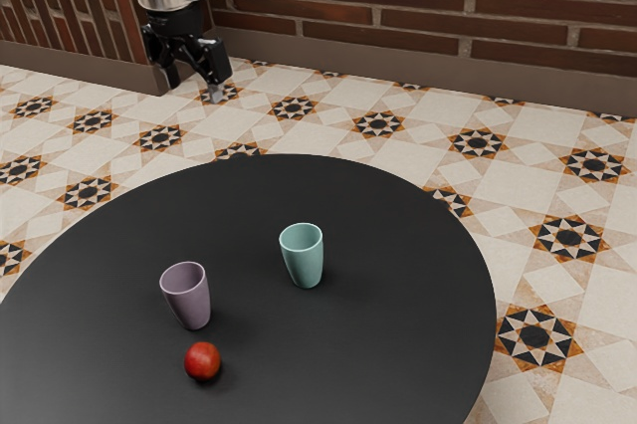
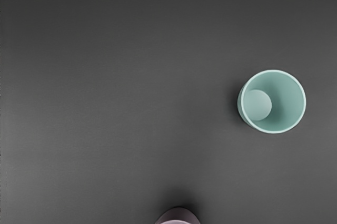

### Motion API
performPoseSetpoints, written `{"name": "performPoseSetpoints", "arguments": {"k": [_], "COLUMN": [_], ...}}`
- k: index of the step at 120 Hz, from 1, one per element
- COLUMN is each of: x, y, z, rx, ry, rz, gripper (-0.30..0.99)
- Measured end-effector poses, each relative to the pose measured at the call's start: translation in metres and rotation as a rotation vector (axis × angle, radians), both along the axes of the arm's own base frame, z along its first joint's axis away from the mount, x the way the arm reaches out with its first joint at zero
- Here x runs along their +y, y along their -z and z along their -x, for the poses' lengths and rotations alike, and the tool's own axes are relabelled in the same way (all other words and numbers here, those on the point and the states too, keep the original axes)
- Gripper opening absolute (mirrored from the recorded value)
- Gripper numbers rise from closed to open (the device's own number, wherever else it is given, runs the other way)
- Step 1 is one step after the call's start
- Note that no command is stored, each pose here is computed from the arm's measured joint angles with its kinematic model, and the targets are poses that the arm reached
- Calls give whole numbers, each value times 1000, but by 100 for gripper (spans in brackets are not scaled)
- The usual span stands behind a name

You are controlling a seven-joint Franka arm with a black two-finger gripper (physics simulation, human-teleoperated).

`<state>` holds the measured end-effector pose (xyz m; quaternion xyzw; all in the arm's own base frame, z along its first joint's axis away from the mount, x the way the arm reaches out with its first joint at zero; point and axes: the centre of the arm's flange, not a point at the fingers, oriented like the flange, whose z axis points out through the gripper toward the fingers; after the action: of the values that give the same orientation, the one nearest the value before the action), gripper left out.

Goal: Place the left cup onto the right cup

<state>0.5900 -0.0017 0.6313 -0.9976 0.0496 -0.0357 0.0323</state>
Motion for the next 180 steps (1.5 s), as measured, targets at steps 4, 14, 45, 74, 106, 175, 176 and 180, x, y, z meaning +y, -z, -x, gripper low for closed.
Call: {"name": "performPoseSetpoints", "arguments": {"k": [4,14,45,74,106,175,176,180], "x": [1,3,0,-12,-5,-8,-8,-7], "y": [0,1,96,188,227,276,277,281], "z": [0,-1,-5,20,72,94,94,94], "rx": [-3,-9,103,131,98,122,124,130], "ry": [2,8,-8,-94,-277,-479,-481,-489], "rz": [-1,-4,22,115,160,140,140,137], "gripper": [69,69,69,69,69,69,69,69]}}
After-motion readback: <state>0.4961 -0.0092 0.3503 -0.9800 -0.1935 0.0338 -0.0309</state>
